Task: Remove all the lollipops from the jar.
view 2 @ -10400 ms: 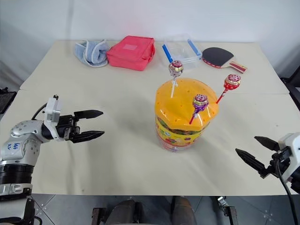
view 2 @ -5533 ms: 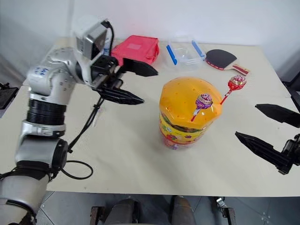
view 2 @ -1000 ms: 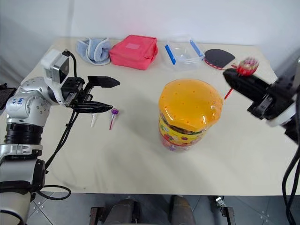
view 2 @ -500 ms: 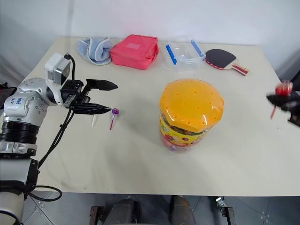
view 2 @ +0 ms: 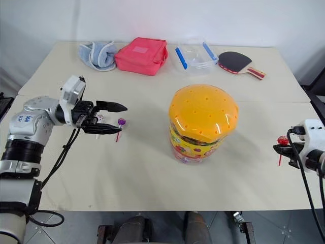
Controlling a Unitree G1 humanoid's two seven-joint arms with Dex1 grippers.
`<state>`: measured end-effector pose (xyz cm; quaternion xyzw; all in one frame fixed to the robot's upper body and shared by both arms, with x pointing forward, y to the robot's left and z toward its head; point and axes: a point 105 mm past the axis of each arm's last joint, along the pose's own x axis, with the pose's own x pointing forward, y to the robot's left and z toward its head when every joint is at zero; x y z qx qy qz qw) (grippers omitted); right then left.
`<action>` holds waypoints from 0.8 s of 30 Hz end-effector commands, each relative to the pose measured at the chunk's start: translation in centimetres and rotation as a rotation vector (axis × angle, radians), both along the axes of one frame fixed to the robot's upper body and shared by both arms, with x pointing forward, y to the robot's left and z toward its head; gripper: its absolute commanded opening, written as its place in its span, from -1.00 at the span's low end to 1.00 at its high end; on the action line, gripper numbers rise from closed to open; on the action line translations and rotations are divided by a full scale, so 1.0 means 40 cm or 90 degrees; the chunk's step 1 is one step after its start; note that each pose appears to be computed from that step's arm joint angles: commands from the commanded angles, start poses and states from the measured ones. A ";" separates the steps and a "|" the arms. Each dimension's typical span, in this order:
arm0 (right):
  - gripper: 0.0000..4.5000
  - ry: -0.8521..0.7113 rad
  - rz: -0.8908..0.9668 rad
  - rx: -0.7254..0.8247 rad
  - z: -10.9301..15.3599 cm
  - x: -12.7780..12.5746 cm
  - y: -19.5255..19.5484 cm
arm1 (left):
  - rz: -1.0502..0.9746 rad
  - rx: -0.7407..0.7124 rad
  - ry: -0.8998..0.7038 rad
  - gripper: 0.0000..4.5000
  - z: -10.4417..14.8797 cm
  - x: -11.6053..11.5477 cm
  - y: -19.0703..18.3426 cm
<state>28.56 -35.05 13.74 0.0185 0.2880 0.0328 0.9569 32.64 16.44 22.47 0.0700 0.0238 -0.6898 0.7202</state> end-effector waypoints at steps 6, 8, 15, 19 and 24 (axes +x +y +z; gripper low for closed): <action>0.00 -0.031 -0.021 -0.014 0.009 0.005 -0.024 | 0.013 -0.039 -0.042 1.00 0.042 -0.012 0.007; 0.29 -0.047 -0.018 -0.011 0.027 -0.002 -0.022 | 0.016 -0.050 -0.041 1.00 0.045 -0.012 0.010; 0.99 -0.204 0.084 -0.008 0.171 -0.057 0.060 | 0.024 -0.070 -0.042 1.00 0.051 -0.009 0.027; 0.99 -0.298 0.213 -0.030 0.232 -0.117 0.147 | 0.044 -0.096 -0.044 1.00 0.055 -0.002 0.046; 0.99 -0.316 0.311 -0.068 0.211 -0.133 0.194 | 0.092 -0.098 -0.033 1.00 0.045 0.004 0.088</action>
